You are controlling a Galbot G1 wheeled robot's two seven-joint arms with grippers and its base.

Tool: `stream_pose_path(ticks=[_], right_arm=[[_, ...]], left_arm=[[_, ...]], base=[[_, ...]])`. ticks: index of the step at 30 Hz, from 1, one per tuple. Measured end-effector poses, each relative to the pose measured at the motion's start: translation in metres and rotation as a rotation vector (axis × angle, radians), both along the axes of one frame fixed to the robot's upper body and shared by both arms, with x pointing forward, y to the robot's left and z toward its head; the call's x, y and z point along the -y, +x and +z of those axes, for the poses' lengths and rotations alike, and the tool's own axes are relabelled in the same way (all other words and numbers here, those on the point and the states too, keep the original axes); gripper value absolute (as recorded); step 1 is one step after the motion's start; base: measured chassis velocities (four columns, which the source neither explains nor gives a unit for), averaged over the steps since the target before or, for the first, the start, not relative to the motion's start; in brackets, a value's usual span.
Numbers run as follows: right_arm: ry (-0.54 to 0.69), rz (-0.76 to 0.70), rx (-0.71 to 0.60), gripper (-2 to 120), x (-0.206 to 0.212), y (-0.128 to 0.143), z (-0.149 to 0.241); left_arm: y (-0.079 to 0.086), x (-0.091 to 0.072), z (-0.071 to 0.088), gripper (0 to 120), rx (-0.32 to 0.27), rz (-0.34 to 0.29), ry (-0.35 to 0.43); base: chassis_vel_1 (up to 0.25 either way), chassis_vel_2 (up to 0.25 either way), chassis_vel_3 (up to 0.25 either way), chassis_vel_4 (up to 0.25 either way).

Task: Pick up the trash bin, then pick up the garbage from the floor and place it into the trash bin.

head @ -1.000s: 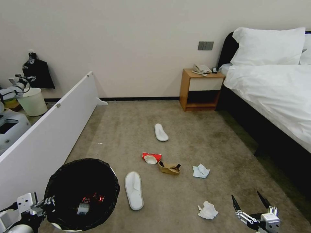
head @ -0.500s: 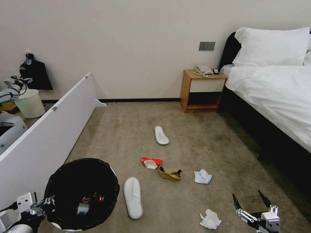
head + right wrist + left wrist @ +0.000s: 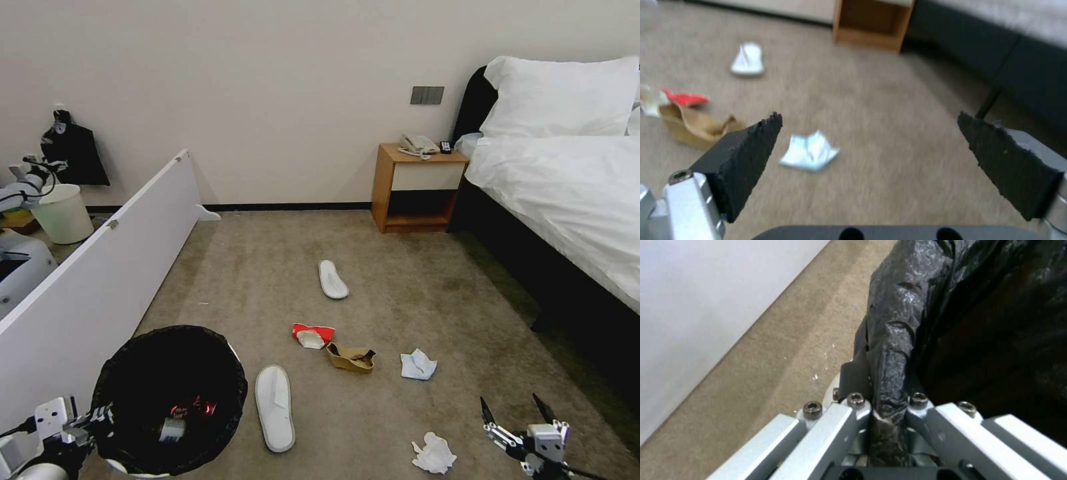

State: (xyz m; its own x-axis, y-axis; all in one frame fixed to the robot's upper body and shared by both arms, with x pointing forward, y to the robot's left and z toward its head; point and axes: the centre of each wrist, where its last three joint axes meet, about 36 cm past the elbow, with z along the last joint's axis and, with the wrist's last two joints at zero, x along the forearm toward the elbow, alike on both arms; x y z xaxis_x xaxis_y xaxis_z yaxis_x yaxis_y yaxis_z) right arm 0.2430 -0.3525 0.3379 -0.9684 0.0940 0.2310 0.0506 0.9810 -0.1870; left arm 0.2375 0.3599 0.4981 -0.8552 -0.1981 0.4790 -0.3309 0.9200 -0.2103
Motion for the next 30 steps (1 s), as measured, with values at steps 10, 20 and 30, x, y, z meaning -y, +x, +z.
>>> stream_pose_path(ticks=[10,20,30], right_arm=[[0.104,0.021,-0.205,100,0.0,0.048,-0.021],[0.104,0.048,-0.378,100,-0.014,0.064,-0.072],[0.11,0.038,-0.515,100,-0.028,0.06,-0.109]], left_arm=[[-0.003,0.003,0.005,2,-0.005,0.017,0.014],[-0.004,0.011,0.012,2,0.006,0.027,0.017],[-0.002,0.011,0.013,2,0.008,0.026,0.023]], base=[[0.0,0.0,0.0,0.0],[0.0,0.0,0.0,0.0],[0.0,0.0,0.0,0.0]])
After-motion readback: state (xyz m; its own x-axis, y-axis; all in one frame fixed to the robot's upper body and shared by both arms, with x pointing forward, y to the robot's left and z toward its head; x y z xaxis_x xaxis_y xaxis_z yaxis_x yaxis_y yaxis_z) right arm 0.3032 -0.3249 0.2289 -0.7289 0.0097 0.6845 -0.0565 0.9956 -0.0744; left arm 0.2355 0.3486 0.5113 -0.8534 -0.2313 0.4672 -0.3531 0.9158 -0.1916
